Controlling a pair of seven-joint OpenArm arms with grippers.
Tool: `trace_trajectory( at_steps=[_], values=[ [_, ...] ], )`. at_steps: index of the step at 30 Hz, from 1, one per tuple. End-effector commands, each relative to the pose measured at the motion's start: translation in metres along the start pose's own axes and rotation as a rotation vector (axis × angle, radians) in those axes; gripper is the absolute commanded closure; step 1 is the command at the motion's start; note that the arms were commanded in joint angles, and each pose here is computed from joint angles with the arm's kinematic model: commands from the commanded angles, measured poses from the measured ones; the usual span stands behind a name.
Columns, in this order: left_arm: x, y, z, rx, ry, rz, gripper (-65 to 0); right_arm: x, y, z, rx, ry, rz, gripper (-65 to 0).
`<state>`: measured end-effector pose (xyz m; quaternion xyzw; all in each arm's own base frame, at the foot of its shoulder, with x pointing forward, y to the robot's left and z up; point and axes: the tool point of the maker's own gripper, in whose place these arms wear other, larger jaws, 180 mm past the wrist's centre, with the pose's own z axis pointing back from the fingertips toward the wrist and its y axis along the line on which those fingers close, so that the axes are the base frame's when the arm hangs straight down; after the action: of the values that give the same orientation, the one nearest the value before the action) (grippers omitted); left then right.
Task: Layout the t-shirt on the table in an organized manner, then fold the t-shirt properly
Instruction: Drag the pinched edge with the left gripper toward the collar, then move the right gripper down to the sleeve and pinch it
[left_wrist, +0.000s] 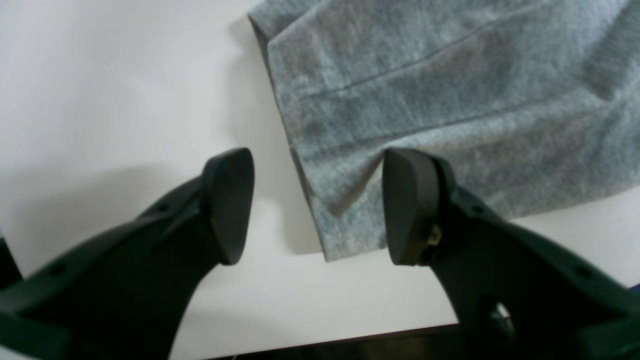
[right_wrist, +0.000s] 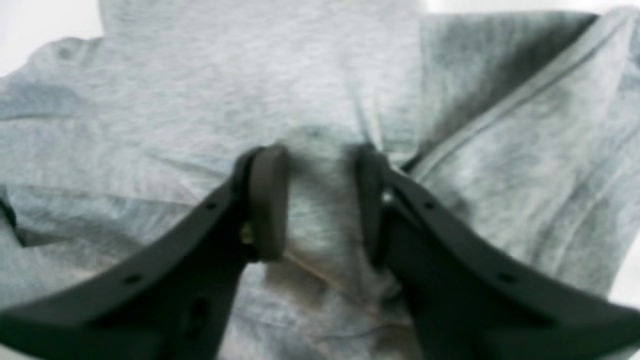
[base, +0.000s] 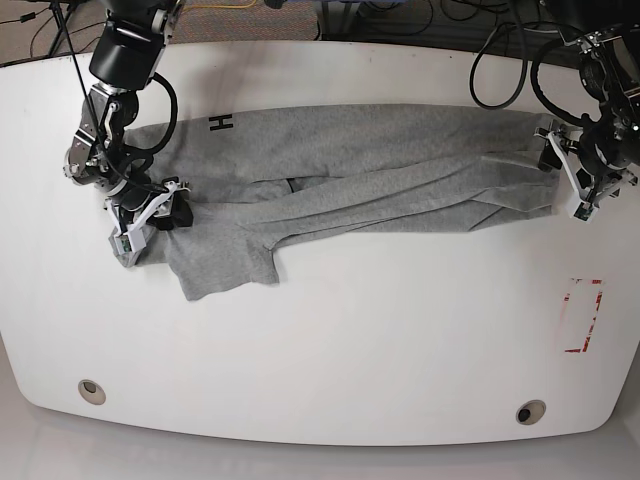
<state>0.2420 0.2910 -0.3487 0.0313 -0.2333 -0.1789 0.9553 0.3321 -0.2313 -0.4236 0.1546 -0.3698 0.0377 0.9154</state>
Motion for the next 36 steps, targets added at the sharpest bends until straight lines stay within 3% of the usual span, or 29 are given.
trace_trajectory(
  at_steps=[1, 8, 13, 25, 31, 36],
  values=[
    [0.028, 0.01, 0.022, 0.04, -0.102, -0.026, -38.5, -0.006, -0.011, 0.004, -0.043, 0.055, 0.017, -24.7],
    [0.059, 0.023, 0.042, 0.053, -0.243, 0.015, -38.5, -0.006, -0.011, 0.004, -0.043, 0.055, 0.017, -23.8],
    [0.066, 0.02, 0.022, -0.003, -0.259, 0.092, -38.5, -0.006, -0.011, 0.004, -0.043, 0.055, 0.017, -23.6],
    [0.034, -0.011, -0.067, -0.168, -0.137, 0.182, -37.2, -0.006, -0.01, 0.003, -0.04, 0.054, 0.016, -23.6],
    [0.003, -0.01, -0.086, -0.194, -0.05, 0.236, -26.4, 0.001, -0.01, 0.005, -0.044, 0.038, 0.029, -24.3],
    [-0.002, -0.007, -0.09, -0.196, -0.055, 0.253, -26.0, 0.025, -0.006, 0.018, -0.068, 0.013, 0.101, -24.9]
  ],
)
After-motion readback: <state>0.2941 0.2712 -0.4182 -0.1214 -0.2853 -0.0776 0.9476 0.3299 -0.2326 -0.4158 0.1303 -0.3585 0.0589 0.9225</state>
